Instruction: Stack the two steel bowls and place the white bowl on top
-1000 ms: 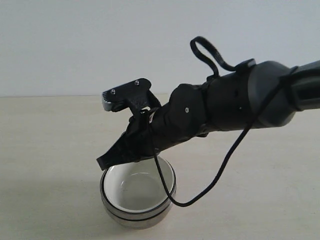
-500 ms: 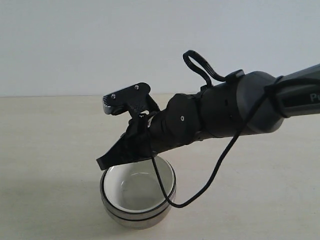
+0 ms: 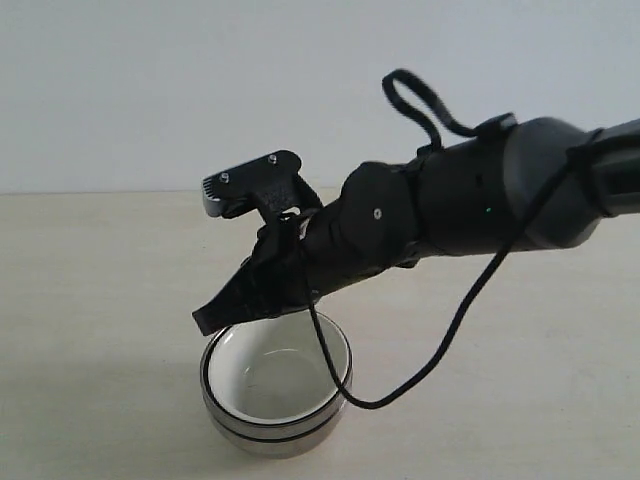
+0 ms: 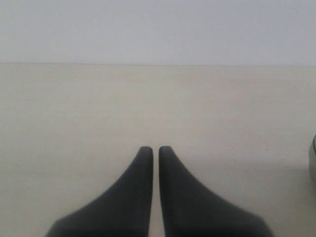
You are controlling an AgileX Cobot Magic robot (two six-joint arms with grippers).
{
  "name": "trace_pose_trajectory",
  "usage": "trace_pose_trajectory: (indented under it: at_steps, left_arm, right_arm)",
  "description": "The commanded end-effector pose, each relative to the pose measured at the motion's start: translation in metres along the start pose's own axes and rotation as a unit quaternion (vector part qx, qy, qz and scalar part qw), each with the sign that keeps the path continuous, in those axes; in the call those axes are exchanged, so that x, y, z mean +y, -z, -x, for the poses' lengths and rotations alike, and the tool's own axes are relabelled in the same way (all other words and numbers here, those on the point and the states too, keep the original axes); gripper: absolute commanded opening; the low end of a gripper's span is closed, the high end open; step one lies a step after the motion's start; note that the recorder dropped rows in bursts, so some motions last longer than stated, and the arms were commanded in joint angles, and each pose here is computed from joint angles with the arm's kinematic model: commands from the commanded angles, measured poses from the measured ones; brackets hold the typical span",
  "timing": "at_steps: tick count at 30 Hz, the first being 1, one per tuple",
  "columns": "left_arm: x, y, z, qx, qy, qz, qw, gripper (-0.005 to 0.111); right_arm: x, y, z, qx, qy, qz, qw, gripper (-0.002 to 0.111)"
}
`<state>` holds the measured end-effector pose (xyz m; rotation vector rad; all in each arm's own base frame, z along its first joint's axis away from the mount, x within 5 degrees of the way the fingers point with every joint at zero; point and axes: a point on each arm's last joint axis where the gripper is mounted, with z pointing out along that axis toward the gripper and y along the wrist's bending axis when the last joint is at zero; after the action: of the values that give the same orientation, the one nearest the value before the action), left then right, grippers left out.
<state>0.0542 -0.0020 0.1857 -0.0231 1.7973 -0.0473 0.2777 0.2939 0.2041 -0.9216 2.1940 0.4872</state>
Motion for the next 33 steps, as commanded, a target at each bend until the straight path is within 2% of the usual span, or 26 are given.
trace_pose_trajectory:
  at_steps: [1, 7, 10, 24, 33]
  left_arm:
    - [0.000, 0.000, 0.000, -0.004, 0.002, -0.002, 1.000, 0.004]
    - [0.000, 0.000, 0.000, -0.004, 0.002, -0.002, 1.000, 0.004]
    - [0.000, 0.000, 0.000, -0.004, 0.002, -0.002, 1.000, 0.004]
    - [0.000, 0.000, 0.000, -0.004, 0.002, -0.002, 1.000, 0.004]
    - [0.000, 0.000, 0.000, -0.004, 0.002, -0.002, 1.000, 0.004]
  right_arm:
    - [0.009, 0.037, 0.001, 0.072, 0.042, 0.032, 0.996, 0.000]
    - [0.008, 0.058, -0.017, 0.201, 0.060, 0.030, 0.977, 0.000]
    - [0.004, 0.056, -0.022, 0.221, 0.055, 0.012, 0.974, 0.000]
    - [0.001, 0.035, -0.029, 0.225, 0.047, 0.004, 0.973, 0.000]
    - [0.004, 0.062, -0.013, 0.184, 0.046, 0.002, 0.982, 0.000]
